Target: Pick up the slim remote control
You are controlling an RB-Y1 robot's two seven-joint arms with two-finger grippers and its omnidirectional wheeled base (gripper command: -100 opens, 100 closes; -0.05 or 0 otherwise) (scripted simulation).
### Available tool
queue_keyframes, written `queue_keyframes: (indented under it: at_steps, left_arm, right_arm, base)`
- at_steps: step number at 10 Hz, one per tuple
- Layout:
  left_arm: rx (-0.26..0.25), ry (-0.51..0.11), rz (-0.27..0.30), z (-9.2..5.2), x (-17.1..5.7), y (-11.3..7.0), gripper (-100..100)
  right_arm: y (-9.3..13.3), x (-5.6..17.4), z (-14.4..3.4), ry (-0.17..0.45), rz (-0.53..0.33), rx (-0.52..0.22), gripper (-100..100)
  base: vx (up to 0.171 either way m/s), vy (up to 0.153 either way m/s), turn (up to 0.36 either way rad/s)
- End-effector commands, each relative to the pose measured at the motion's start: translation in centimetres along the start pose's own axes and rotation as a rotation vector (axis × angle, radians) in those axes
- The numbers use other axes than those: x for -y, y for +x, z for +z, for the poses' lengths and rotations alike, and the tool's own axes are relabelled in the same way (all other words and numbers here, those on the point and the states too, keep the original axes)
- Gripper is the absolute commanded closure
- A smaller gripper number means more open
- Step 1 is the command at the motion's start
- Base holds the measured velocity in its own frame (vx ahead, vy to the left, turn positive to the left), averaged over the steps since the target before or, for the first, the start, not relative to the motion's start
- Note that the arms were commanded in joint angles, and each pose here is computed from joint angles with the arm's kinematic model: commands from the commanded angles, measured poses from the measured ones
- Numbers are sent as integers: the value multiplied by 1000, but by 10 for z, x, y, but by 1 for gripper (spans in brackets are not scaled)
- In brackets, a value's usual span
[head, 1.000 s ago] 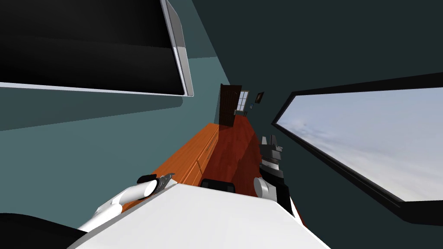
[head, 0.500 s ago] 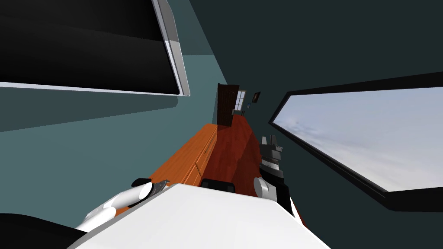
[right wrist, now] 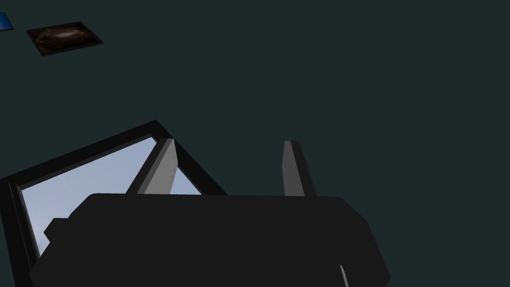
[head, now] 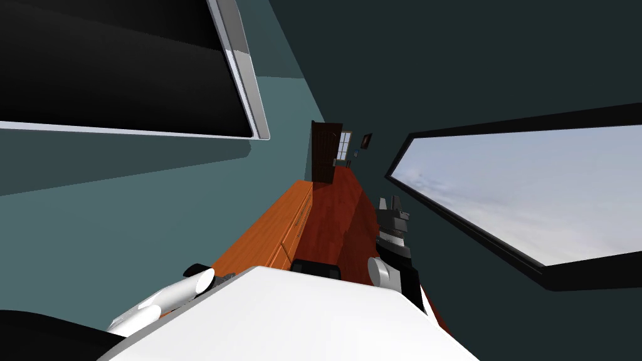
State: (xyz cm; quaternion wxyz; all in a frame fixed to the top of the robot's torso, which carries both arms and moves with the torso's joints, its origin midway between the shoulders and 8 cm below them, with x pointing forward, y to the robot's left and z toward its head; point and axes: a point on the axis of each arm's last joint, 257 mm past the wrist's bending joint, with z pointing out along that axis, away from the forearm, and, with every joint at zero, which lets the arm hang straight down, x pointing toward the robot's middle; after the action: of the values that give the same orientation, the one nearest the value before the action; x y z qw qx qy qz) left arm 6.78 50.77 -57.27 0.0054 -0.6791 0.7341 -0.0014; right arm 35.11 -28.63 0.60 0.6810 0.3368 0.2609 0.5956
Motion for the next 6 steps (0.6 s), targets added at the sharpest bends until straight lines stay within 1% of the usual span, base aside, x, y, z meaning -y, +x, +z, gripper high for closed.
queue_keyframes:
  at_steps: [1, 2, 3, 4, 6]
  left_arm:
    - [0, 0, 0, 0, 0, 0, -100]
    - [-3, -4, 0, 0, -2, 1, 0]
    - [-1, -2, -21, 10, 2, 9, -100]
    - [-1, -1, -26, 13, 3, 12, -100]
    - [-2, 0, -46, 23, 7, 21, -100]
  right_arm:
    - [0, 0, 0, 0, 0, 0, 0]
    - [0, 0, 0, 0, 0, 0, 0]
    - [0, 0, 0, 0, 0, 0, 0]
    - [0, 0, 0, 0, 0, 0, 0]
    - [0, 0, 0, 0, 0, 0, 0]
  base:
    - [33, 41, -18]
    - [5, 8, 1]
    - [-44, 38, -139]
    - [-69, 70, -131]
    - [-62, 57, -89]
